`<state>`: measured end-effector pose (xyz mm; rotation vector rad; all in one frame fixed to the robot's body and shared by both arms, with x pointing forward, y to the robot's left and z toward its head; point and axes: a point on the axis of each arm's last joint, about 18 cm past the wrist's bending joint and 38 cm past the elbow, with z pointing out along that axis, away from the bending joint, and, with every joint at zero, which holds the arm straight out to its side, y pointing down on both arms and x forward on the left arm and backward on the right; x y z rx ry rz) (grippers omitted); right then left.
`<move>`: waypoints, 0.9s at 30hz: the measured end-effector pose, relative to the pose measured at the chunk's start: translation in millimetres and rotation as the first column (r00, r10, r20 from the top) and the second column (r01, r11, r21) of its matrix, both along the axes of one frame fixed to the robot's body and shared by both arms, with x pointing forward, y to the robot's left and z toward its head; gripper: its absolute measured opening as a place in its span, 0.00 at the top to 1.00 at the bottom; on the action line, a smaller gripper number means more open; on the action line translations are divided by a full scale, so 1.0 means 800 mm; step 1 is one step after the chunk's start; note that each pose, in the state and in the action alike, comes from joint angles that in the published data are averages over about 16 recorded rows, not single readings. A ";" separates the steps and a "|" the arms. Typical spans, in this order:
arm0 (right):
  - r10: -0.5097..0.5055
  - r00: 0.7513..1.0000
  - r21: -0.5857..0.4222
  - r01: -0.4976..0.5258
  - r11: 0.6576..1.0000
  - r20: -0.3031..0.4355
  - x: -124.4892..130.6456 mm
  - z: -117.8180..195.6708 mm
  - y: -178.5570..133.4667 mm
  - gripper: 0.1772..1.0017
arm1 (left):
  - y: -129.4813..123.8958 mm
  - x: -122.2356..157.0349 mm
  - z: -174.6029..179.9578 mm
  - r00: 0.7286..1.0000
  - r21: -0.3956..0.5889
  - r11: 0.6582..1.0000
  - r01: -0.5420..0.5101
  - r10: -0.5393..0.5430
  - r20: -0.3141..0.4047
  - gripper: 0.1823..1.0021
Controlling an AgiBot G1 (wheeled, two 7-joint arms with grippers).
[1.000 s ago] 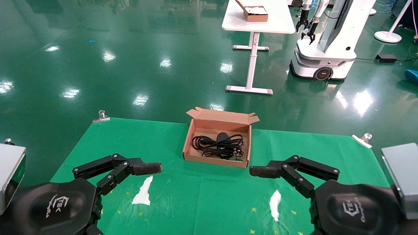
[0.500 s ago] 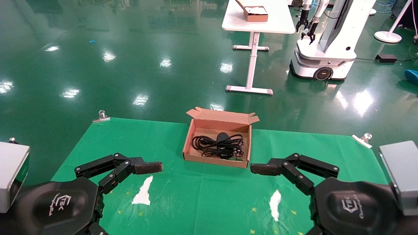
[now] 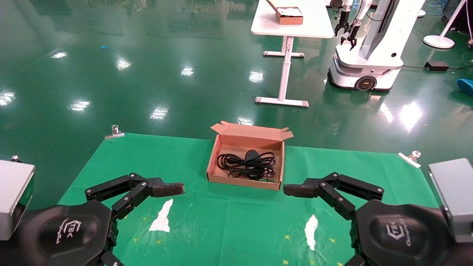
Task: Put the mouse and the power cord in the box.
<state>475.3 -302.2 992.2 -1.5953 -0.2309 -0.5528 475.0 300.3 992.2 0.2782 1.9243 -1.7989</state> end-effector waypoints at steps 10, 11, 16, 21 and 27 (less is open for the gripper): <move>-0.001 1.000 0.000 0.001 1.000 0.000 0.000 0.000 0.000 0.00 | 0.000 0.000 0.000 1.000 0.000 1.000 0.000 0.000 0.000 0.00; -0.001 1.000 0.000 0.001 1.000 0.000 0.000 0.000 0.000 0.00 | 0.000 0.000 0.000 1.000 0.000 1.000 0.000 0.000 0.000 0.00; -0.002 1.000 0.000 0.002 1.000 0.001 0.001 0.000 0.000 0.00 | 0.000 0.000 0.000 1.000 0.000 1.000 0.000 0.000 0.000 0.00; -0.002 1.000 0.000 0.002 1.000 0.001 0.001 0.000 0.000 0.00 | 0.000 0.000 0.000 1.000 0.000 1.000 0.000 0.000 -0.001 0.00; -0.002 1.000 0.000 0.002 1.000 0.001 0.001 0.000 0.000 0.00 | 0.000 0.001 0.000 1.000 0.000 1.000 0.000 0.000 -0.001 0.00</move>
